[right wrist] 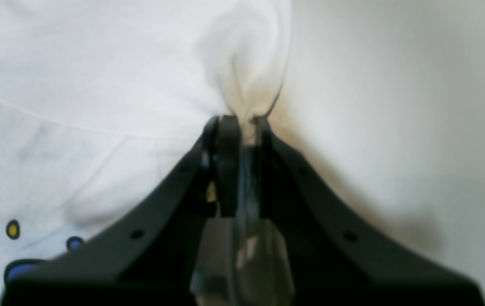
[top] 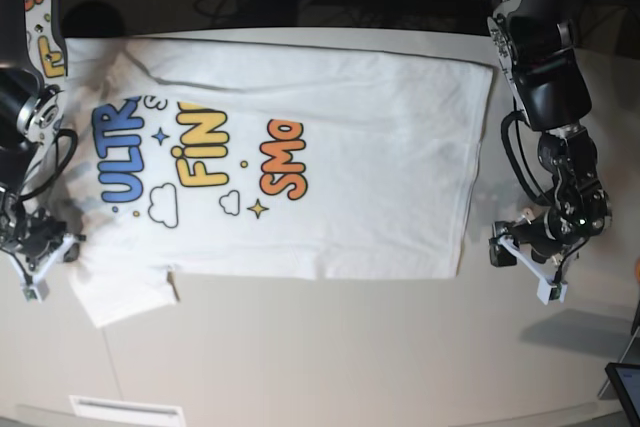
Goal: Fold the T-shirt properly
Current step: 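Grasp the hem corners with both grippers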
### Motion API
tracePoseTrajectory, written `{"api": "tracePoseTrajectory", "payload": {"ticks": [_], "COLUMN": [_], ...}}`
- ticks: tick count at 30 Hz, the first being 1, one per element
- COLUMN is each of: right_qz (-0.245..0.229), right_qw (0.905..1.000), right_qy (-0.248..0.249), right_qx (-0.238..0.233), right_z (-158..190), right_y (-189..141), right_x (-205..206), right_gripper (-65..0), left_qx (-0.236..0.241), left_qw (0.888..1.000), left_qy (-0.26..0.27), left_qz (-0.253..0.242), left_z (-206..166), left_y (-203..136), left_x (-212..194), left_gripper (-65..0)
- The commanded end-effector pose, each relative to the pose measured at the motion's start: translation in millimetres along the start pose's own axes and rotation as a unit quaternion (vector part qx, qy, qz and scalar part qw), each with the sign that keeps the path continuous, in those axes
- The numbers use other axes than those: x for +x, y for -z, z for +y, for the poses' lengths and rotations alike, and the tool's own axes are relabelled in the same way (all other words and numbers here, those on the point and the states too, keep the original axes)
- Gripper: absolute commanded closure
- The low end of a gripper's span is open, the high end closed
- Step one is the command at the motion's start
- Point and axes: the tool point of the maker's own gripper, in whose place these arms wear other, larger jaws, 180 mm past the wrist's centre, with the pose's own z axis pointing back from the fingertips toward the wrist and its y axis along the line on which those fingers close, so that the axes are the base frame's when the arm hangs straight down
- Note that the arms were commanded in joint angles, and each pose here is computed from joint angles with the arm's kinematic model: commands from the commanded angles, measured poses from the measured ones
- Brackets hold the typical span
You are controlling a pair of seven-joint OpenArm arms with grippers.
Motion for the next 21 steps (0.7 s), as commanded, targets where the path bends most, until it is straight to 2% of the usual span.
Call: {"api": "tracePoseTrajectory", "payload": {"ticks": [1,5,10,13,15,18,21], "right_qz": [0.015,0.016,0.015,0.015,0.015,0.015,0.015], "right_qw": [0.9998,0.9998,0.9998,0.9998,0.9998,0.9998,0.9998], "right_qy": [-0.011,-0.012,-0.012,-0.012,-0.013,-0.013,-0.012], "right_qx": [-0.008,-0.008,-0.009,-0.008,-0.009,-0.008,-0.009], "right_z": [-6.2,-6.5,-7.0,-6.1,-6.3,-6.0,-6.9], "right_y": [-4.4,-4.5,-4.9,-4.5,-4.5,-4.4,-4.8], "right_x": [1.1,0.5,1.4,1.4,1.2,1.7,1.6], "right_gripper": [-1.5,-1.5,-1.5,-1.5,-1.5,-1.5,-1.5], "left_qx": [0.001,-0.013,-0.020,-0.028,-0.065,-0.121,-0.117], "left_qw": [1.000,0.999,0.999,0.999,0.998,0.992,0.993], "left_qy": [-0.009,-0.035,-0.043,-0.014,0.000,-0.010,-0.021], "left_qz": [-0.029,-0.005,-0.004,0.001,-0.007,-0.028,-0.026], "left_z": [5.2,2.2,0.2,-12.7,-31.3,-49.4,-49.6], "left_y": [-4.3,9.4,12.6,15.1,15.8,12.0,13.5], "left_x": [27.7,24.9,30.1,33.4,38.7,46.2,45.1], "left_gripper": [-46.9,-46.9,-47.2,-47.4,-47.4,-46.7,-46.7]}}
